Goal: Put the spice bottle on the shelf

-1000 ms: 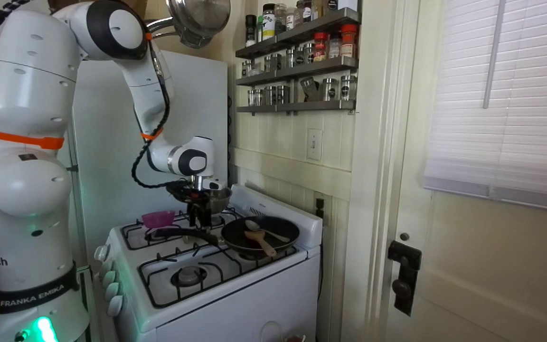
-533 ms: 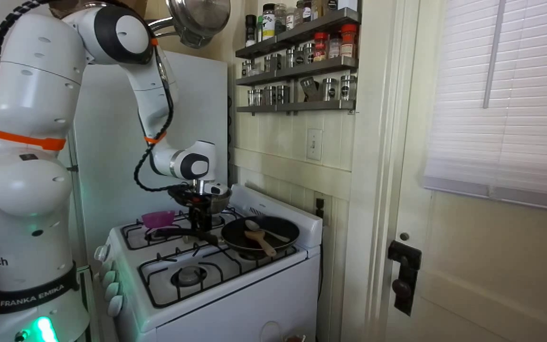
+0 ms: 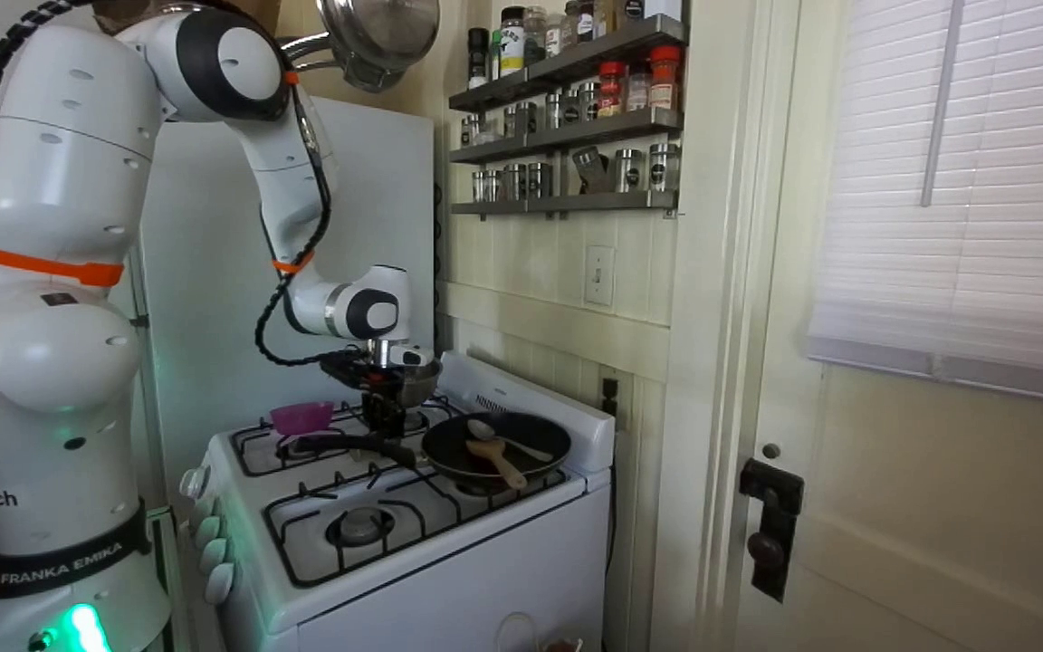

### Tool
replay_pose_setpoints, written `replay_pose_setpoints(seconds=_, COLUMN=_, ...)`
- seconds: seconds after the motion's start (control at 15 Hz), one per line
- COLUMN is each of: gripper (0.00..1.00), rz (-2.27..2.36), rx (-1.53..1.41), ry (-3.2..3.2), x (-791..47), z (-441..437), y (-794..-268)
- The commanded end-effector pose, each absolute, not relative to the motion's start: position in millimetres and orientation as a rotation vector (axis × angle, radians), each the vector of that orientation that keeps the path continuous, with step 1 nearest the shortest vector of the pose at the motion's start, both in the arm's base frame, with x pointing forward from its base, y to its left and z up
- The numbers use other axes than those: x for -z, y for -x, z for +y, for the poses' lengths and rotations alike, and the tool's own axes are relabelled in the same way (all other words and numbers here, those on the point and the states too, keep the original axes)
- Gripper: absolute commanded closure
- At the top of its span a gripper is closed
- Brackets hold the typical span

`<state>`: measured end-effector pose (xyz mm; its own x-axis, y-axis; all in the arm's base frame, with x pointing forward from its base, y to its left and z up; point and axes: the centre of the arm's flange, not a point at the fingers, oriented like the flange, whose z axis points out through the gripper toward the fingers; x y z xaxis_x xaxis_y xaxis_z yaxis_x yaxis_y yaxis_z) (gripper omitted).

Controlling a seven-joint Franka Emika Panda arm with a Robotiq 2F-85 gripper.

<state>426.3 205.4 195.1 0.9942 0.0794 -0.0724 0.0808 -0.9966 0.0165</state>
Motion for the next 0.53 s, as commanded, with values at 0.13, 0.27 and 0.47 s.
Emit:
replay_pose_setpoints(seconds=0.13, gripper=0.77, rz=0.19, rx=-0.225, ry=-3.006, x=-263, z=218, y=-403)
replay_pose_setpoints(seconds=0.27, gripper=0.77, rz=0.192, rx=-0.37, ry=-2.956, x=-291, z=222, y=-395)
replay_pose_setpoints(seconds=0.47, gripper=0.77, rz=0.18, rx=-0.613, ry=-2.874, x=-337, z=218, y=-382)
